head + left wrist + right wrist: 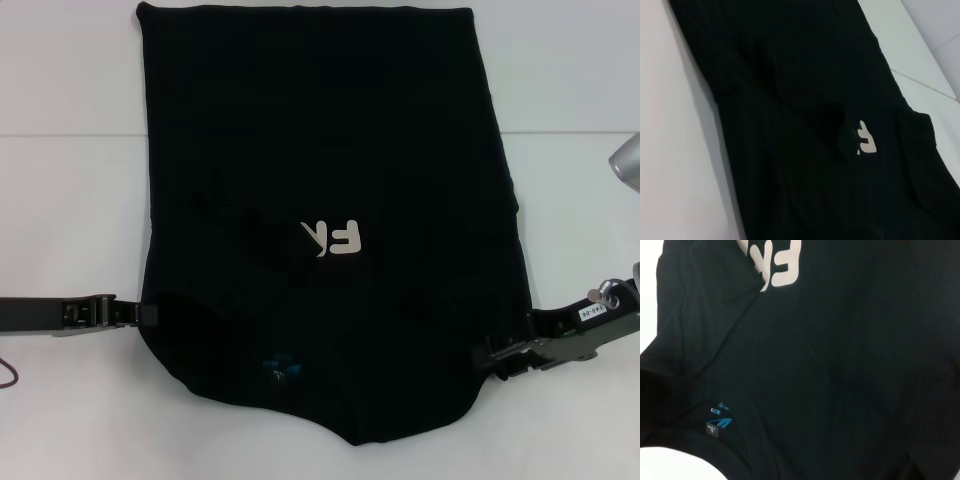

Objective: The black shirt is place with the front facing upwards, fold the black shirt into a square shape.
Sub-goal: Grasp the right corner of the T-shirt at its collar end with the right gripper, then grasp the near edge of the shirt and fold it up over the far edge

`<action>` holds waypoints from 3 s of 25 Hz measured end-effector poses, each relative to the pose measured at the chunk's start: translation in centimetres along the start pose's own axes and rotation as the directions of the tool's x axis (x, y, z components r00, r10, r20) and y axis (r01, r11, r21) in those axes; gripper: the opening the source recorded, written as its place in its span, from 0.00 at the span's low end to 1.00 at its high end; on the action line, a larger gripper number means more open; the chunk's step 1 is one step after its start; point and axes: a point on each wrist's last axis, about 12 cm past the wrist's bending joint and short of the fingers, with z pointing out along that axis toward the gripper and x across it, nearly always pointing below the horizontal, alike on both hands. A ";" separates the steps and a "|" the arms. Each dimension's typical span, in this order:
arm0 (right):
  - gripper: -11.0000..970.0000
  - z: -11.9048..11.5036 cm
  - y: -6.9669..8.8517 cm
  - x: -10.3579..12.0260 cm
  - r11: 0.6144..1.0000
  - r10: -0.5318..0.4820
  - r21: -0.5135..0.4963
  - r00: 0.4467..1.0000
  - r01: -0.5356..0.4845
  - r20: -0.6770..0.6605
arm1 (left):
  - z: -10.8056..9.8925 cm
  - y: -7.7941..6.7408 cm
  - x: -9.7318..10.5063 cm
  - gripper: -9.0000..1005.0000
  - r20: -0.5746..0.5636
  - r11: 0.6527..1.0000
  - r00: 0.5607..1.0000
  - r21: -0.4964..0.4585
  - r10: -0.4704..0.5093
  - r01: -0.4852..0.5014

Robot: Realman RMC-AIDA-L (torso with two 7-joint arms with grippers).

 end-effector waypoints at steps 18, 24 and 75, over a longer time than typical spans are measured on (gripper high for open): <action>0.24 0.5 0.8 -0.4 0.998 -0.049 0.025 0.998 0.049 -0.027 | 0.0 -0.1 -0.1 0.07 -0.001 1.000 1.000 0.002 0.012 -0.012; 0.09 0.1 1.0 -0.9 0.997 -0.073 0.031 0.997 0.074 -0.020 | 0.1 -0.2 -0.1 0.08 0.000 1.000 1.000 0.013 0.021 -0.021; 0.10 -7.3 -2.7 -3.9 0.992 -0.078 -0.042 0.832 0.120 0.550 | 1.9 -1.5 -8.8 0.06 0.183 0.994 0.977 0.008 -0.109 0.109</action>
